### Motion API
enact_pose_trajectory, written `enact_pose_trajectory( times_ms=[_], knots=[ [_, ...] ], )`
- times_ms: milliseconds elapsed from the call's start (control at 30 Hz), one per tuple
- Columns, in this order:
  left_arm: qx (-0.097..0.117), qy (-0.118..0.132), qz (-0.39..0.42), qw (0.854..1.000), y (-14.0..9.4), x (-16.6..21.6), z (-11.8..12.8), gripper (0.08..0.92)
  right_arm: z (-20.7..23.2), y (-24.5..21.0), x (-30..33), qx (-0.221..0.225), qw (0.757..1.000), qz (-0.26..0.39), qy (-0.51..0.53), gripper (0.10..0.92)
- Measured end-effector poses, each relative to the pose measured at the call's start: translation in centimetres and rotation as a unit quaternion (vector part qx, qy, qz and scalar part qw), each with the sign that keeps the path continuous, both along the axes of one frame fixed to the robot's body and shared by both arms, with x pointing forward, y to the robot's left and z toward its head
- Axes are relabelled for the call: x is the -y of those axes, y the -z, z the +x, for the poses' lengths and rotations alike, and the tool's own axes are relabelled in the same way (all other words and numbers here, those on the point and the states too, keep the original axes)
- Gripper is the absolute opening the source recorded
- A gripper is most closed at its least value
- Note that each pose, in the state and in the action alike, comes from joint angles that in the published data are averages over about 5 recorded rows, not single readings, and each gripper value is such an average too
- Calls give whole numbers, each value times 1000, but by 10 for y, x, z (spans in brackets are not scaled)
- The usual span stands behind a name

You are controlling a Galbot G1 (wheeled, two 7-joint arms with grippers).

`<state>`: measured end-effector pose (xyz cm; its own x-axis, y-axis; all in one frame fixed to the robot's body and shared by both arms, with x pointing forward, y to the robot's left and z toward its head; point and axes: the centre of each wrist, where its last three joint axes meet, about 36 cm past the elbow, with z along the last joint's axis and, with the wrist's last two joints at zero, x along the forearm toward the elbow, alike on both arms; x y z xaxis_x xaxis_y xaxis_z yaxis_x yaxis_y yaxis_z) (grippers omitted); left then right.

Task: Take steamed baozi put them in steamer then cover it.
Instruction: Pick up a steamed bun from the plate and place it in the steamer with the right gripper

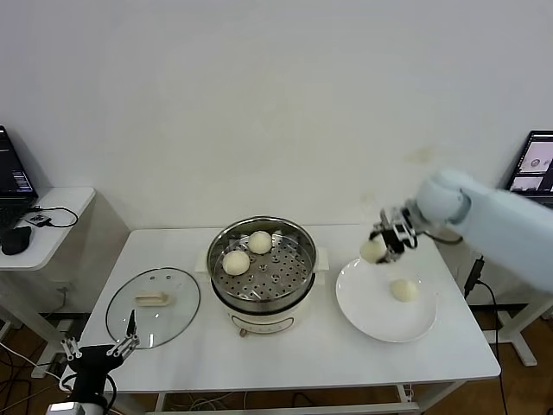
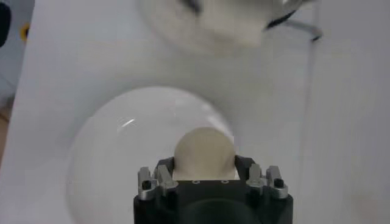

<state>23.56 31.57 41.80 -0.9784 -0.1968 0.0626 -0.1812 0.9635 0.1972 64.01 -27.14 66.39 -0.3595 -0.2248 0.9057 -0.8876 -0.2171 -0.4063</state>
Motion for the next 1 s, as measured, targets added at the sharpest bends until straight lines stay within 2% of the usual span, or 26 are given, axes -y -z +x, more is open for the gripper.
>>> enact_pose_trajectory(
  times_ms=[200, 400, 733, 1000],
  knots=[
    [1, -4, 1, 1000, -1, -1, -1, 823, 2, -26, -54, 12, 999, 11, -48, 636],
    [1, -10, 2, 1000, -1, -4, -2, 823, -3, -26, -115, 12, 994, 12, -109, 636],
    [6, -15, 0, 1000, -3, -5, -2, 823, -10, 10, -193, 0, 980, -4, -199, 636],
    [9, -18, -3, 1000, -4, -4, -2, 823, -15, 39, -232, -8, 959, -29, -283, 636]
  ],
)
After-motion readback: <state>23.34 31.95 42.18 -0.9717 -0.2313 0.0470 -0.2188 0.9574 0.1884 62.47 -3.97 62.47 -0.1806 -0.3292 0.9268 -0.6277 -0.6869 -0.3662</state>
